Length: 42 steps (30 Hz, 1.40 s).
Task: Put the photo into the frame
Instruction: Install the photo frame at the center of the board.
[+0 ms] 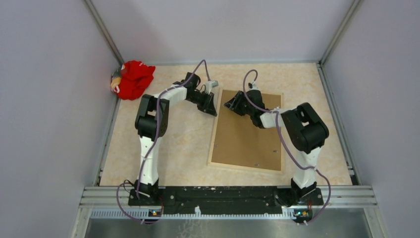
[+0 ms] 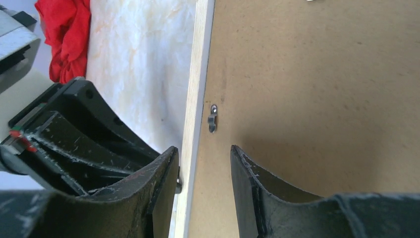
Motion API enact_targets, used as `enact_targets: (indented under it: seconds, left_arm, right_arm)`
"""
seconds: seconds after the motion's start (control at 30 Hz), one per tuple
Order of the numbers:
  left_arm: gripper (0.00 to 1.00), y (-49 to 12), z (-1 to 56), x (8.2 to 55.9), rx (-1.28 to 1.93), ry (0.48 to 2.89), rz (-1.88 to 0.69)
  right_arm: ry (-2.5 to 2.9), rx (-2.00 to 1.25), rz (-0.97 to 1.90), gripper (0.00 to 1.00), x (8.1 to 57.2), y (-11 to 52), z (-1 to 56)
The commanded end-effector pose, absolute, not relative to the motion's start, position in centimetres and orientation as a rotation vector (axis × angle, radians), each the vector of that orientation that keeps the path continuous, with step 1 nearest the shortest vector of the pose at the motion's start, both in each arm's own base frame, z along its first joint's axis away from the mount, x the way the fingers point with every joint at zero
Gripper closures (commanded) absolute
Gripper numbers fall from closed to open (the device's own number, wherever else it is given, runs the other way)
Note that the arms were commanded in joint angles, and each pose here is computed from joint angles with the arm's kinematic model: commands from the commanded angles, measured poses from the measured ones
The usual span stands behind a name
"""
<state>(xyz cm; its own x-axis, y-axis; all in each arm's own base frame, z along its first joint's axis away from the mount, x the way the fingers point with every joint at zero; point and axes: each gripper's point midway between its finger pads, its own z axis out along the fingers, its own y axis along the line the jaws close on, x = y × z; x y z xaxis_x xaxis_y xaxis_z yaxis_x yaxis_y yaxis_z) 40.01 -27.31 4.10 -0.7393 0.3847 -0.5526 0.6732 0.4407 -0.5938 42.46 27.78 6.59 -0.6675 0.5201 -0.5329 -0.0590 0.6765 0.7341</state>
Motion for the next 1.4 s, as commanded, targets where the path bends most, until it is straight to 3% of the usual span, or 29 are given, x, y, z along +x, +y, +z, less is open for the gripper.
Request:
enact_targets:
  seconds: [0.0,0.5,1.37]
  left_arm:
    - [0.8,-27.6,4.1,41.5,0.894,2.319,-1.206]
    - [0.87,-27.6,3.4,40.8,0.883,2.333,-1.25]
    - [0.9,-27.5,3.3,40.7,0.889,2.323,-1.244]
  right_arm:
    - [2.107,0.291,0.995,0.57,44.6,29.3,6.9]
    - [2.24,0.266,0.963,0.59,45.4,29.5,3.6]
    - [2.277,0.271,1.062,0.6,44.0,30.6,3.5]
